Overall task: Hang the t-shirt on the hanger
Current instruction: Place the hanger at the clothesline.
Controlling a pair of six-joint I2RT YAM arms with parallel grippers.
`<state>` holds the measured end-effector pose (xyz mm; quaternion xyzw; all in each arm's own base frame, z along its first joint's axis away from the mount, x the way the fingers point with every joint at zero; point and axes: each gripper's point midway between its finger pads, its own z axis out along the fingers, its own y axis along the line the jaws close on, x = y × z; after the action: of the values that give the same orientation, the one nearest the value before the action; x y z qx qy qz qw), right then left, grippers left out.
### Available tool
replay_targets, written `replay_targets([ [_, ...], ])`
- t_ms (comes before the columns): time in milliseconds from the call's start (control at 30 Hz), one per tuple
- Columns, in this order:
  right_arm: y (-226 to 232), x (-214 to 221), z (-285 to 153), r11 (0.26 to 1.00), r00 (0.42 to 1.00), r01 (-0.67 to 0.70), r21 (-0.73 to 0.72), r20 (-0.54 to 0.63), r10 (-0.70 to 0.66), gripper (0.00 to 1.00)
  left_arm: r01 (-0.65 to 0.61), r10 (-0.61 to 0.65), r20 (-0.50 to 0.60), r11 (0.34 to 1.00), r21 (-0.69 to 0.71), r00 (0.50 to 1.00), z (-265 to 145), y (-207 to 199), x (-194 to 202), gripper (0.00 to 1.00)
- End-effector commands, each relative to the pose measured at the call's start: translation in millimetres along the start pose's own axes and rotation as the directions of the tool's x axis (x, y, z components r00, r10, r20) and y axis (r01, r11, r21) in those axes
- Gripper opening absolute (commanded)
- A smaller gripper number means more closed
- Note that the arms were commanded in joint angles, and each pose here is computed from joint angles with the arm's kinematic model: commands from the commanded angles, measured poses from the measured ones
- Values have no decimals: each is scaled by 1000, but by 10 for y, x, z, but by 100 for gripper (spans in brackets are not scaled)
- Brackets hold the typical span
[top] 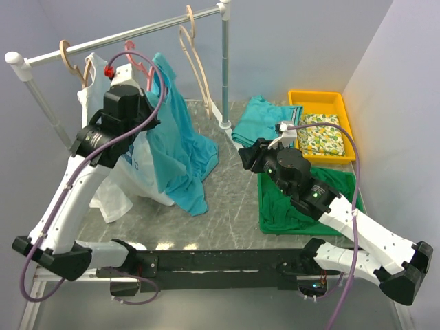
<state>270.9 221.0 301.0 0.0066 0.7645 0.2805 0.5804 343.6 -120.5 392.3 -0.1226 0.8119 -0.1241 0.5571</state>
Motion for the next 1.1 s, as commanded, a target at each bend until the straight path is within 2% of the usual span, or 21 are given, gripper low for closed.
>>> replay_targets([
  [0,144,-222,-15,998,997,-41,-50,62,44,51,-40,35,59,996,82,998,-314,-21,-159,1],
  [200,103,-197,-26,999,997,-20,-44,67,23,51,-101,94,46,979,175,994,-569,-8,-16,1],
  [333,85,-207,-39,999,997,-13,-43,79,17,51,-129,127,26,976,172,992,-651,76,87,1],
  [633,94,-141,-11,998,998,-14,-53,65,18,51,-133,109,105,957,256,988,-918,-62,-178,1],
  [867,95,-108,-1,998,998,-19,-57,60,23,51,-131,85,178,957,260,980,-1053,-68,-382,1],
  [1067,112,-109,8,998,998,-25,-61,56,28,50,-95,54,242,983,158,969,-985,31,-630,1],
])
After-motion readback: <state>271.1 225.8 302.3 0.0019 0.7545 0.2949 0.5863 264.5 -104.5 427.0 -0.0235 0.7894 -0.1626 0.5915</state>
